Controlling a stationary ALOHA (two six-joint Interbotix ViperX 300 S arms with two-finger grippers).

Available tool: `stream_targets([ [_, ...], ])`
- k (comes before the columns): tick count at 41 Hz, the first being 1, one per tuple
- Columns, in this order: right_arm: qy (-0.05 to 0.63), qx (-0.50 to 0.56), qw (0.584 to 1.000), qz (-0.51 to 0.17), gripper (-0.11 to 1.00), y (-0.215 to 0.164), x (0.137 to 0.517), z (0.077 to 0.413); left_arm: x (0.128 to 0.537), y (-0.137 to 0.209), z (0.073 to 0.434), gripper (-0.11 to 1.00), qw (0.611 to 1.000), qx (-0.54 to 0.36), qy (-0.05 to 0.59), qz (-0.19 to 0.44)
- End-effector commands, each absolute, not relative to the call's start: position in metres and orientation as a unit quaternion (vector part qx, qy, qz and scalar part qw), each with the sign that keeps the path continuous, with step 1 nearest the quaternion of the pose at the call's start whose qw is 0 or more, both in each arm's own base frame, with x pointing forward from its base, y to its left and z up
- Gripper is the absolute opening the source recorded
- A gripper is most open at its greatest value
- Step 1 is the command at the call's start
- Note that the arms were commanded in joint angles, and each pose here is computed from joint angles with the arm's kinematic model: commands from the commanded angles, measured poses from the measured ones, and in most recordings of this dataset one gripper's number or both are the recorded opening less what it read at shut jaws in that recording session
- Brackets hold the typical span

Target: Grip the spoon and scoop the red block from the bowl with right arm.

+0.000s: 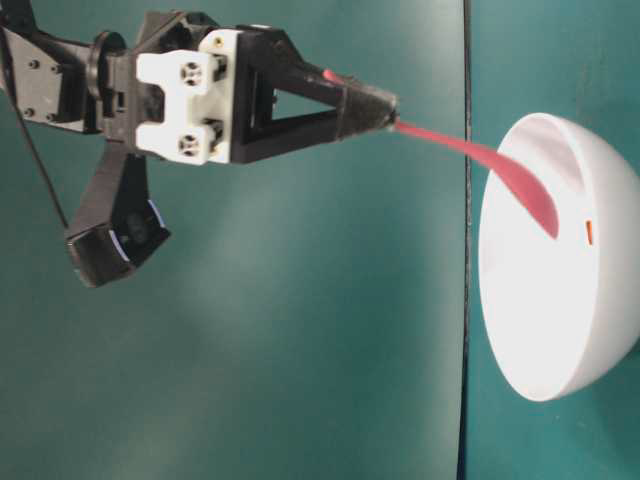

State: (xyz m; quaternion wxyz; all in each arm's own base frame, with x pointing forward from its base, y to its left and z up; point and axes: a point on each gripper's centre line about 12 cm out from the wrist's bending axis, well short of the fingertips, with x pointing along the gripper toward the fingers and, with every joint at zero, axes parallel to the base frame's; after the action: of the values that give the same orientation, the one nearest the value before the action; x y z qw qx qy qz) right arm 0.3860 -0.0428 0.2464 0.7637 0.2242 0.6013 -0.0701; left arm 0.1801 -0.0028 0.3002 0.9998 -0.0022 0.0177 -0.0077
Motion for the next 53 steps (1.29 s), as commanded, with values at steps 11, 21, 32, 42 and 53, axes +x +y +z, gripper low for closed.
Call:
stream_targets([
  [11, 0.614, 0.172, 0.767, -0.071, 0.25, -0.044, 0.395, 0.238, 0.181, -0.003, 0.312, 0.0, 1.0, 0.0, 0.004, -0.007],
  [21, 0.603, 0.154, 0.78, -0.066, 0.25, -0.046, 0.406, 0.227, 0.181, -0.003, 0.312, 0.0, 1.0, 0.0, 0.004, -0.007],
  [32, 0.561, 0.152, 0.811, -0.07, 0.25, -0.05, 0.42, 0.226, 0.18, -0.002, 0.312, 0.0, 1.0, 0.0, 0.002, -0.006],
  [42, 0.539, 0.149, 0.827, -0.067, 0.25, -0.046, 0.427, 0.227, 0.18, -0.002, 0.313, 0.0, 1.0, 0.0, -0.001, -0.006],
  [53, 0.528, 0.144, 0.834, -0.06, 0.25, -0.038, 0.43, 0.226, 0.18, -0.003, 0.313, 0.0, 1.0, 0.0, -0.002, -0.007],
])
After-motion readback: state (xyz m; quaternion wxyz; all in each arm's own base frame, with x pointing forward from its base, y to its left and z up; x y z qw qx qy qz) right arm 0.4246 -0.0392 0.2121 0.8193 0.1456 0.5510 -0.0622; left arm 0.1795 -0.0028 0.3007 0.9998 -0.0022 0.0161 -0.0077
